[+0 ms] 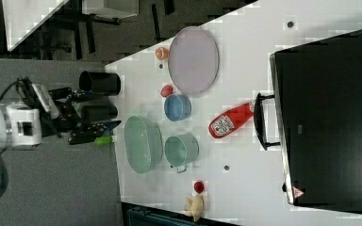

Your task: Pick Ketchup from oven and place it on table.

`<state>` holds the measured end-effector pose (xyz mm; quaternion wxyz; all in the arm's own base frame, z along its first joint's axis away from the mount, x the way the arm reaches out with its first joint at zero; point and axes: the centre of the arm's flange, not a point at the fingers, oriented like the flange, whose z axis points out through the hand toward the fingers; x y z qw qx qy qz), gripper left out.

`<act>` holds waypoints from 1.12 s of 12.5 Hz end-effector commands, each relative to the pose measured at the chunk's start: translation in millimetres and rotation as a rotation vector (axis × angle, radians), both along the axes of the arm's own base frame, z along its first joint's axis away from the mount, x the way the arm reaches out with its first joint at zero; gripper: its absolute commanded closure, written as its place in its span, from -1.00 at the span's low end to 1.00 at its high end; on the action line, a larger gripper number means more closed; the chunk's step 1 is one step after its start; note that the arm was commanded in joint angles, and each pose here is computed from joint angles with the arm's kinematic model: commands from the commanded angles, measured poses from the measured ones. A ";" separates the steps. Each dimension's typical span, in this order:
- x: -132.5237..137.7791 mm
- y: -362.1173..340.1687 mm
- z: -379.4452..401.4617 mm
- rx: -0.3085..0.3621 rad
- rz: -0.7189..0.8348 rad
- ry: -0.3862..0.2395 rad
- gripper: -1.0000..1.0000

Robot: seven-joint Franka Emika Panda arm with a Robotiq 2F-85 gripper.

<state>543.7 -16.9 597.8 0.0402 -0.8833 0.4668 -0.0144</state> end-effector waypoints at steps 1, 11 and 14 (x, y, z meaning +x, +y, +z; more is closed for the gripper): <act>-11.9 -18.6 2.5 -0.055 -0.049 0.100 -1.00; -7.9 -17.4 -8.7 -0.059 -0.048 0.128 -1.00; -7.9 -17.4 -8.7 -0.059 -0.048 0.128 -1.00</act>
